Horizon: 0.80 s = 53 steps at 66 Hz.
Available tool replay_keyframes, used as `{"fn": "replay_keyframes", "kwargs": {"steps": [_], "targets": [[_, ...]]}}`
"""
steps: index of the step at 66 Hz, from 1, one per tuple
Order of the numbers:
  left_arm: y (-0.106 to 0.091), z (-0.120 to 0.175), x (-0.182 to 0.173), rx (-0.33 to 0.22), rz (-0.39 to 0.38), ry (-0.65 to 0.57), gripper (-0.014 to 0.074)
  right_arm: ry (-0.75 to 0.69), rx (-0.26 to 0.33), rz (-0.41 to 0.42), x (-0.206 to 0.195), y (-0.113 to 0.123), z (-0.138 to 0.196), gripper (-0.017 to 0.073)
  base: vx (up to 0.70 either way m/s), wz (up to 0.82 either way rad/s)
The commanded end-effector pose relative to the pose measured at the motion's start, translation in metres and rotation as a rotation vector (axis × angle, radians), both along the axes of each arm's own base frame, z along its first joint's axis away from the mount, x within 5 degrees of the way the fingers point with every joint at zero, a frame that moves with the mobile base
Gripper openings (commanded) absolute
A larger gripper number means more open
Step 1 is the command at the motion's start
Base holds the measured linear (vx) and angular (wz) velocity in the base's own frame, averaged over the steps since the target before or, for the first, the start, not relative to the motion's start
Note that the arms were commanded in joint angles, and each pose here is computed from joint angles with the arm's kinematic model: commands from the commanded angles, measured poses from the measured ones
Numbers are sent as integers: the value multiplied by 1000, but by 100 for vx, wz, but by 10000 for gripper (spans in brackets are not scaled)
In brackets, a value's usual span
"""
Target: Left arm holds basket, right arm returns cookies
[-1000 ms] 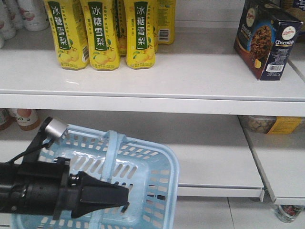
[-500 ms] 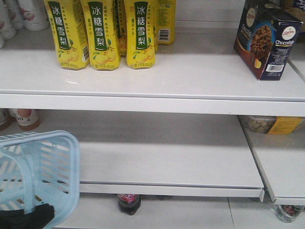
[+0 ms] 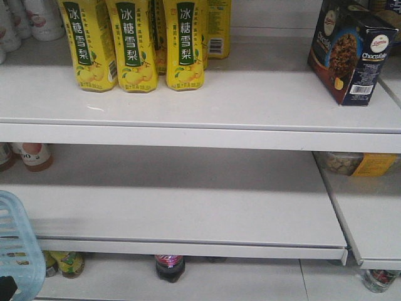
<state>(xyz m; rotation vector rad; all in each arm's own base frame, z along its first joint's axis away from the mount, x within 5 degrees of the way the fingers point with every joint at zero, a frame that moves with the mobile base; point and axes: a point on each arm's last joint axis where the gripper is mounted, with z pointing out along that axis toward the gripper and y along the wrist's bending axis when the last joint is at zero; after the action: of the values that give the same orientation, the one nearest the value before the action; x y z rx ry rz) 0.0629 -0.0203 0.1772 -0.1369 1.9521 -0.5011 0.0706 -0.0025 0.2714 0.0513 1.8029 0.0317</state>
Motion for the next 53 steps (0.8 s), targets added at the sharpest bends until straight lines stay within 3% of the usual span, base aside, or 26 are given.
{"fn": "replay_keyframes", "kwargs": {"steps": [1,9,29,40,53], "targets": [[2,16,2,11,11,-205,-3,-86,-16,11,1,1,14,-10,0,0],[6,18,-1,89,39,-254,-3,-86,-16,11,1,1,14,-10,0,0],[21,22,-9,255,239,-353,-3,-86,-16,11,1,1,14,-10,0,0],[23,22,-8,280,278,-351,-3,-86,-16,11,1,1,14,-10,0,0],[22,23,-8,283,270,-367,-3,-86,-16,11,1,1,14,-10,0,0]]}}
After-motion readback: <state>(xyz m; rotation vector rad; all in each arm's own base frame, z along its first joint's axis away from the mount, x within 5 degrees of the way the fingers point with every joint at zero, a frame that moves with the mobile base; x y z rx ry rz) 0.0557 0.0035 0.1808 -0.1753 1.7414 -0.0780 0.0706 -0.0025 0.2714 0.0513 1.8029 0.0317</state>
